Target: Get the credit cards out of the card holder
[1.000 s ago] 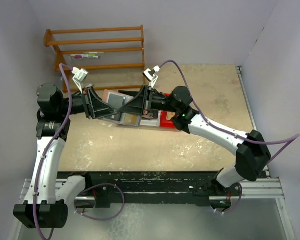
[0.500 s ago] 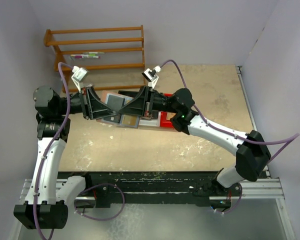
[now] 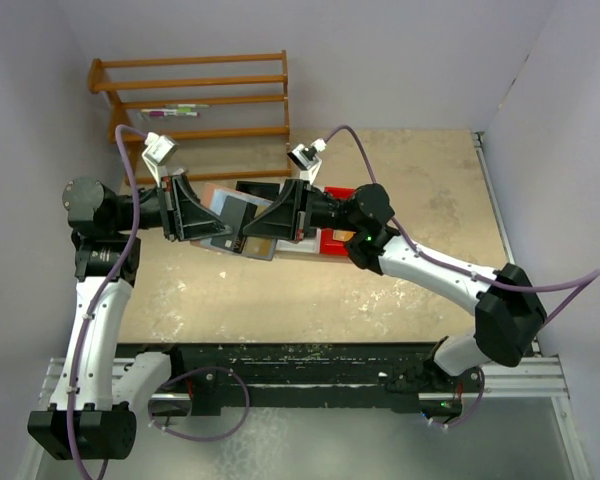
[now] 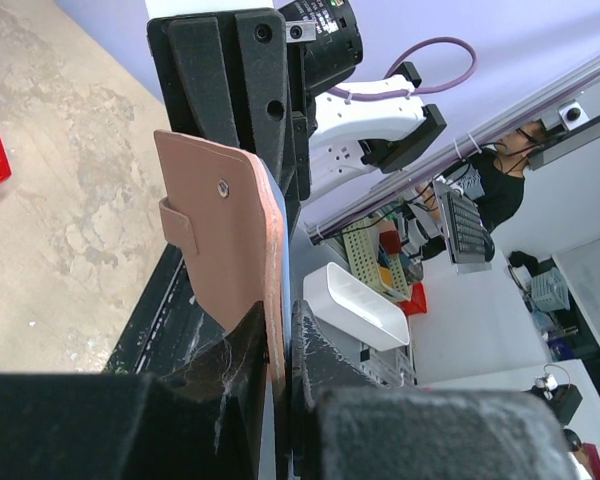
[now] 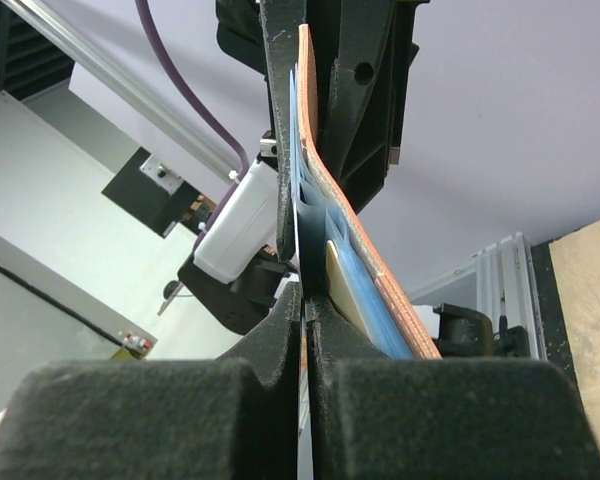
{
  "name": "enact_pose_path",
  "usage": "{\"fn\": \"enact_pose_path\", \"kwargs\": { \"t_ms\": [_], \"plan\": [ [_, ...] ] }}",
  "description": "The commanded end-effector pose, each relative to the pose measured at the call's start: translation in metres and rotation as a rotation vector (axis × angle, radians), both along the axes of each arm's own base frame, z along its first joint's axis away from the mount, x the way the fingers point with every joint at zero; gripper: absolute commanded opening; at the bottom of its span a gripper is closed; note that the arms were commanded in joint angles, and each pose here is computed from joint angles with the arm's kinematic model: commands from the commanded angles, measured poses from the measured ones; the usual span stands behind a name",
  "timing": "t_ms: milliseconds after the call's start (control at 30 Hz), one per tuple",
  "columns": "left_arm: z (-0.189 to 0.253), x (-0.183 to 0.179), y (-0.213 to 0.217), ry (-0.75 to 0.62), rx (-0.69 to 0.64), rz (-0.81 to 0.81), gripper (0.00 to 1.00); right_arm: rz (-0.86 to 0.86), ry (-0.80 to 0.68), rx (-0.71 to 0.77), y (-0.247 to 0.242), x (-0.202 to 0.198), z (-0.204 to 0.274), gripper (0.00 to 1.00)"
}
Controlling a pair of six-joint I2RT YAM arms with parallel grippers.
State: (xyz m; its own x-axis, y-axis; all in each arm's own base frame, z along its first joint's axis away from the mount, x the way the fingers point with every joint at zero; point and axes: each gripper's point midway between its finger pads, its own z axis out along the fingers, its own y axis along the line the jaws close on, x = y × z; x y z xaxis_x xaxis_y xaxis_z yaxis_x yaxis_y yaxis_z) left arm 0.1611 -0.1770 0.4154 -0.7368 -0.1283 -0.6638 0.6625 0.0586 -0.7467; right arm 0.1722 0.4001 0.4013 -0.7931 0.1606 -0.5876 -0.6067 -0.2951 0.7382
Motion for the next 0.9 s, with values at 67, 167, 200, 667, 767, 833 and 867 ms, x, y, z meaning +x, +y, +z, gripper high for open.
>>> {"fn": "enact_pose_path", "kwargs": {
  "t_ms": [67, 167, 200, 667, 767, 833, 867],
  "plan": [
    [0.012, -0.015, -0.001, -0.101, 0.009, -0.022, 0.11, 0.010, -0.008, -0.029, -0.015, 0.003, -0.003, 0.00],
    [0.011, -0.008, -0.001, -0.125, 0.030, -0.002, 0.10, -0.013, 0.009, -0.057, -0.036, 0.014, -0.010, 0.00],
    [0.009, -0.004, -0.001, -0.130, 0.040, 0.016, 0.10, -0.025, 0.018, -0.067, -0.043, 0.017, -0.014, 0.00],
    [-0.007, 0.030, 0.012, -0.384, 0.251, 0.198, 0.06, -0.398, 0.145, -0.583, -0.122, 0.106, -0.148, 0.00],
    [-0.005, 0.026, 0.014, -0.419, 0.270, 0.208, 0.05, -0.452, 0.140, -0.705, -0.124, 0.133, -0.175, 0.00],
    [-0.006, 0.024, 0.015, -0.436, 0.282, 0.216, 0.05, -0.506, 0.125, -0.745, -0.123, 0.157, -0.187, 0.00],
    [-0.006, 0.023, 0.015, -0.436, 0.285, 0.216, 0.05, -0.512, 0.128, -0.755, -0.120, 0.165, -0.192, 0.00]
  ]
}}
